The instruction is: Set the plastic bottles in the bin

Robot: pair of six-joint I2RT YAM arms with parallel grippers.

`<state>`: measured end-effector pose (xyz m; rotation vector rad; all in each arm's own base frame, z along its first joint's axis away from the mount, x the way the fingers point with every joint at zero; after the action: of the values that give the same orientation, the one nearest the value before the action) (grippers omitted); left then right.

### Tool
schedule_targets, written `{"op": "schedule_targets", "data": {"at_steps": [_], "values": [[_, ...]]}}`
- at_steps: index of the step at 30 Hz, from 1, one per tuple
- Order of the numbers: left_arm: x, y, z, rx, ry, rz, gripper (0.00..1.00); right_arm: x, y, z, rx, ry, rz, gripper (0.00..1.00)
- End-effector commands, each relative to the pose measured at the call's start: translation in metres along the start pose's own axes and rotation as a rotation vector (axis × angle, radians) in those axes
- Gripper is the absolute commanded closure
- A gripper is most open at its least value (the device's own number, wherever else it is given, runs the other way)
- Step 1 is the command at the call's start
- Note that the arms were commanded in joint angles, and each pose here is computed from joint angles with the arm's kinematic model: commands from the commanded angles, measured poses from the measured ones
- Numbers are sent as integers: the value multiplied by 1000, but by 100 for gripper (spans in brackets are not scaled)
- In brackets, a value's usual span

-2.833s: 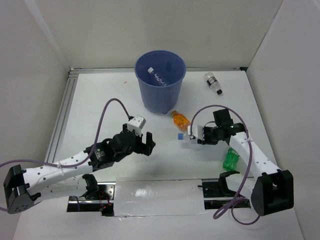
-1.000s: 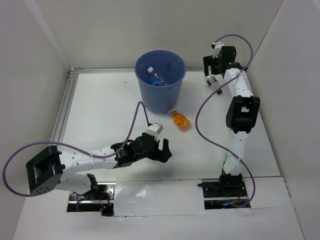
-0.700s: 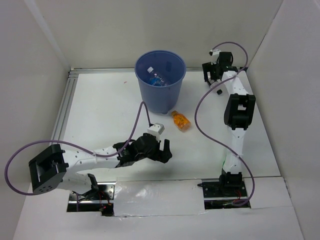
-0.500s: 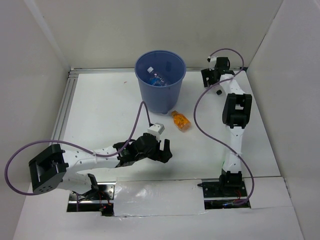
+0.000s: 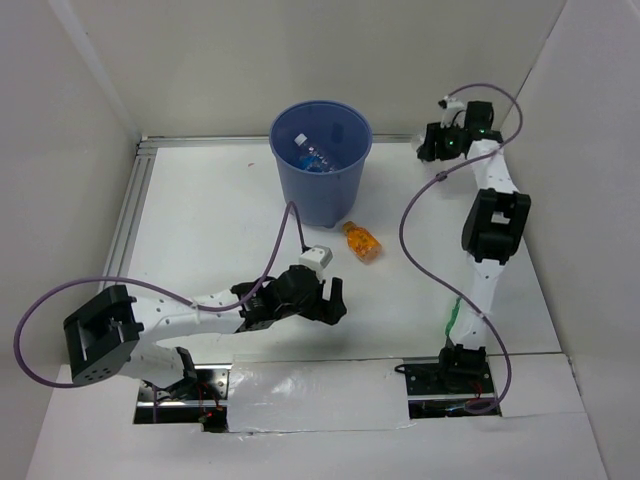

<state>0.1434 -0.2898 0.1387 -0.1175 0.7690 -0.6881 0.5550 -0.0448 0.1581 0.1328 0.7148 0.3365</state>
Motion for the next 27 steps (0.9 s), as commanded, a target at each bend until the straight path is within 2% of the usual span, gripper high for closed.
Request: {"op": "schedule_targets", "data": {"at_steps": [1,2,6,8,11,13,17,18,22,26,27], "values": [[4,-12,12,-15,-33,-40,4,-129,95,104,-145,-330,326,76],[3,-16,10,-10,-24,-55,4,-161,119,126,-215,-432,357,76],[5,-17,12,11,-31,-59,4,-200,191,145,-284,-547,507,75],[4,-19,10,16,-28,-66,4,-201,224,151,-319,-592,588,75],[2,-19,11,23,-38,-72,4,-176,264,148,-205,-542,705,73],[0,-19,14,21,-53,-71,4,-164,284,148,-197,-528,737,70],[-4,-16,12,20,-61,-65,4,-132,330,131,-234,-500,767,57],[-4,-16,12,20,-61,-65,4,-120,333,125,-223,-469,772,42],[-10,-12,10,18,-73,-60,4,-116,339,127,-241,-489,742,20],[-11,-11,11,16,-87,-57,4,-132,342,130,-260,-497,748,16],[-11,-11,11,16,-87,-57,4,-142,338,135,-272,-515,735,11]]}}
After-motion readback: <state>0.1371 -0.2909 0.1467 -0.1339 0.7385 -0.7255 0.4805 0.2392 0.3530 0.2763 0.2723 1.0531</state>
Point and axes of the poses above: each gripper's point midway between its finger pads, its own x axis out along the fingers, its own y axis along the line the jaws close on, z = x × y, the point moved 7 cm from there along -x, back along the fingers, and after that the axes turned 7 degrees about x, right-handed, at the moved point
